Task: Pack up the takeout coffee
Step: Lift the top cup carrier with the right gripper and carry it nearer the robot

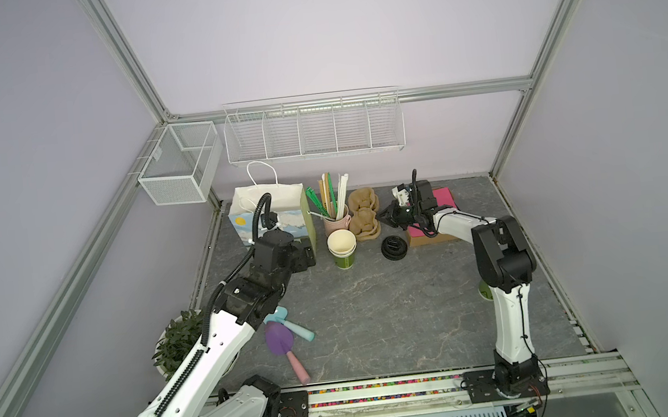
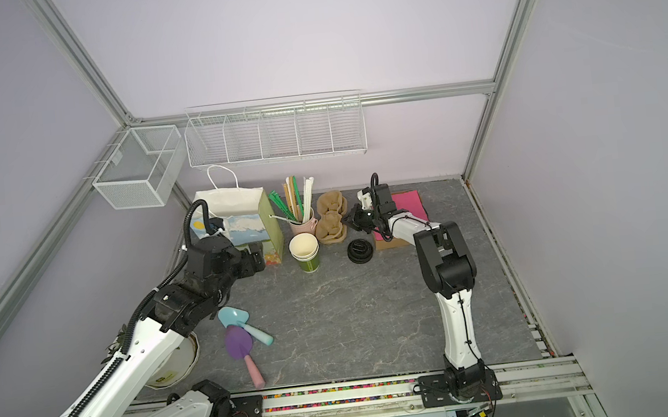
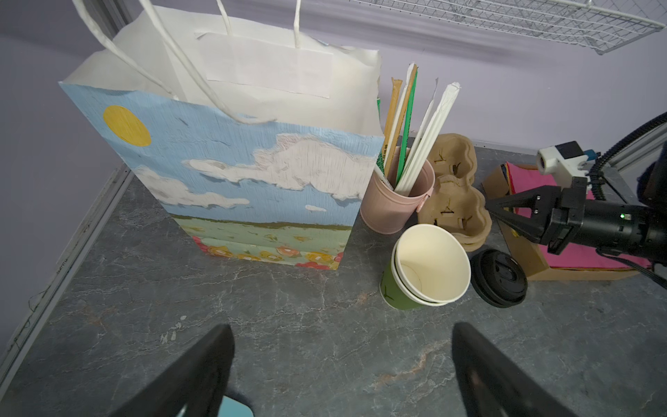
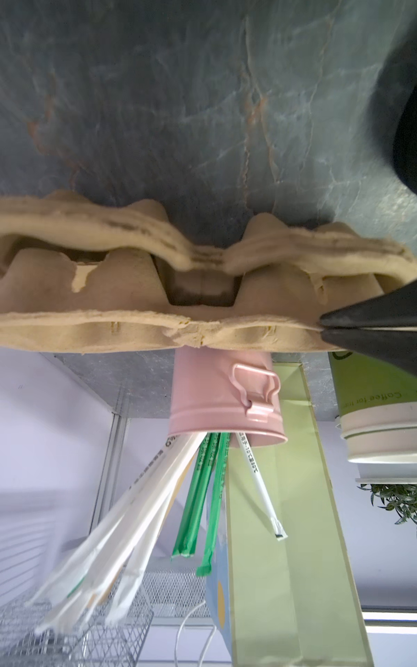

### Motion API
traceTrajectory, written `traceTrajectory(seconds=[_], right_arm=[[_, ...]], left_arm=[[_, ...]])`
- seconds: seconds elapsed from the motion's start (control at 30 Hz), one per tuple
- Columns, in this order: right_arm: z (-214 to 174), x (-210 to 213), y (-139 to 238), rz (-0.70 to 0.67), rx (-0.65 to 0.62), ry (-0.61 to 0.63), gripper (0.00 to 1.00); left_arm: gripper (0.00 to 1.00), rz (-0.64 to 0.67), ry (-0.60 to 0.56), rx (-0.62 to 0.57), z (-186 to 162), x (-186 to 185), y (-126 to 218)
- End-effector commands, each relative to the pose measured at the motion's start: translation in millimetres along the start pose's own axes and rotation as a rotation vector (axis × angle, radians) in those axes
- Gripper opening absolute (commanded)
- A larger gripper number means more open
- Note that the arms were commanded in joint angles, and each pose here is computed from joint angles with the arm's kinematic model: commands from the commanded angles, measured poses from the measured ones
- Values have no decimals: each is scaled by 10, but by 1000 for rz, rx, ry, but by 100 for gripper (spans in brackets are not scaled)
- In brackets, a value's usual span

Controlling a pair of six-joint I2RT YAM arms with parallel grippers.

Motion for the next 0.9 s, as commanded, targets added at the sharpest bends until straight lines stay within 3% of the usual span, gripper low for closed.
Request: traceTrajectory(seconds=[0.0, 0.5, 0.87], right_arm=[[106, 277, 178, 74, -56, 74, 7], [144, 509, 531, 102, -130, 123, 7], [-469, 586, 1301, -8, -158, 135, 7]], left_arm=[[94, 4, -15, 14, -13, 8, -9], [94, 8, -16, 10, -5, 11, -5], [94, -6, -6, 4, 9, 13, 38]])
Point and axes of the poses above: each gripper's point midway between its finger pads, its own y axis back along the fingers, its own x axis along the line the jaws close on, z = x × y, the point moved 7 cm from there along y, back along the fingers, and after that the axes turned 7 degrees about y, right-handed, at the moved point
